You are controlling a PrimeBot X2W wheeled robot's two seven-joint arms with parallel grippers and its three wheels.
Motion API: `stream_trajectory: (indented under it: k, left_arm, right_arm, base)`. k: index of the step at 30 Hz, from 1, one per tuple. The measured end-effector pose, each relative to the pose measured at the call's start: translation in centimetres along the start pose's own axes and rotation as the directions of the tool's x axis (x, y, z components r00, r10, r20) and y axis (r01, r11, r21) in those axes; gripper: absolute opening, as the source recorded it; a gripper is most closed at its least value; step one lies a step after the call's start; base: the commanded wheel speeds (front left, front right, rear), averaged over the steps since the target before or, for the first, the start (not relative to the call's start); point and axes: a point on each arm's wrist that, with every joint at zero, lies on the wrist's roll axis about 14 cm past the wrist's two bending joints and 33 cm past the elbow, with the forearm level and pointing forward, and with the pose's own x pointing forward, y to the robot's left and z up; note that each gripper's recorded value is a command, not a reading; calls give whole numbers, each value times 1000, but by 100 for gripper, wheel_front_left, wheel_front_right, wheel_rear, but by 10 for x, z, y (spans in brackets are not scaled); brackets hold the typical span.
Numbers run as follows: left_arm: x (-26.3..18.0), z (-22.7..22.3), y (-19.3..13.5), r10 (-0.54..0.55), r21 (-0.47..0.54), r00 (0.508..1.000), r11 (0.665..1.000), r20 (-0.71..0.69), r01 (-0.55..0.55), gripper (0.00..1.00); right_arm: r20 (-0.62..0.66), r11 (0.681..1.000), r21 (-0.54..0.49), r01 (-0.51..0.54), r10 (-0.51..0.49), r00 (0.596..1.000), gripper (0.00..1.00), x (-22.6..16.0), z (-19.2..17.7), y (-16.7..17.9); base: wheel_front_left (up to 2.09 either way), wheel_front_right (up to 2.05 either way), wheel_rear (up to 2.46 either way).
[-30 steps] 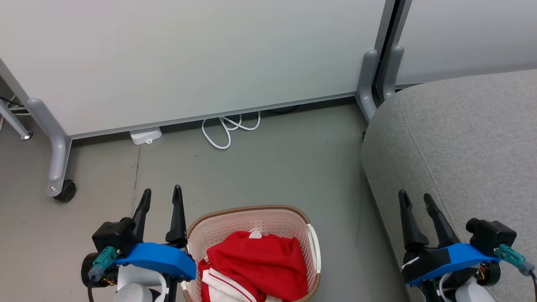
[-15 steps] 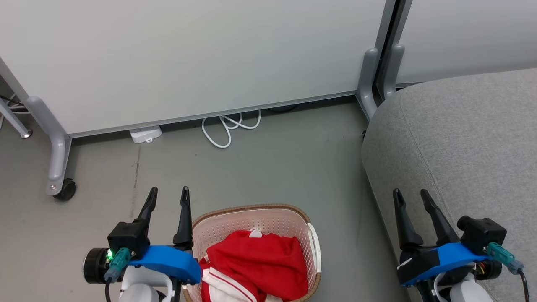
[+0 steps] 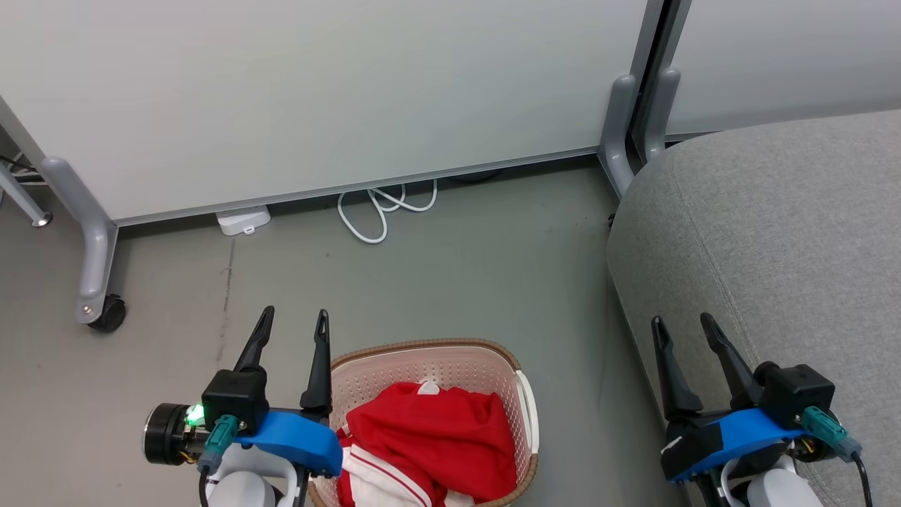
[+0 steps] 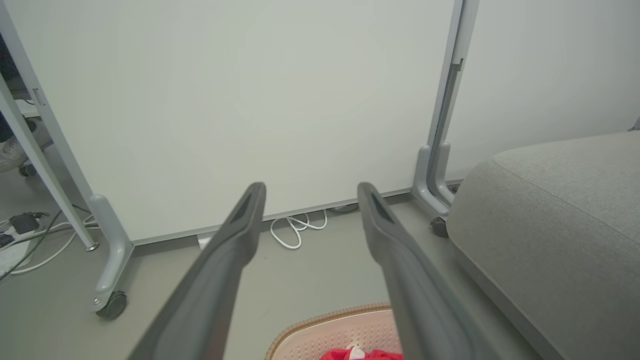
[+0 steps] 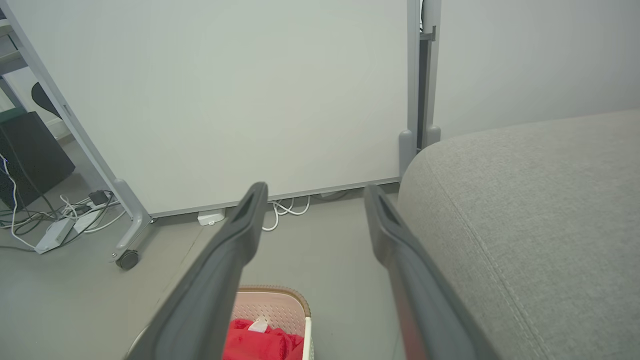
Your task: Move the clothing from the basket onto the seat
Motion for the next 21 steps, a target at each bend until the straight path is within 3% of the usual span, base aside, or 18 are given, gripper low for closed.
stream_trajectory:
  k: [11,21]
  left_arm:
    - [1,-2,-5,-27,72,1000,997,3,26,100]
    - [2,-5,-6,-28,69,1000,997,-4,28,100]
  right_arm:
    - [-5,997,-67,-24,24,1000,100,2,-3,4]
    - [-14,997,-67,-24,23,1000,100,3,-6,3]
  base:
    - [0,0,0]
    - [0,0,0]
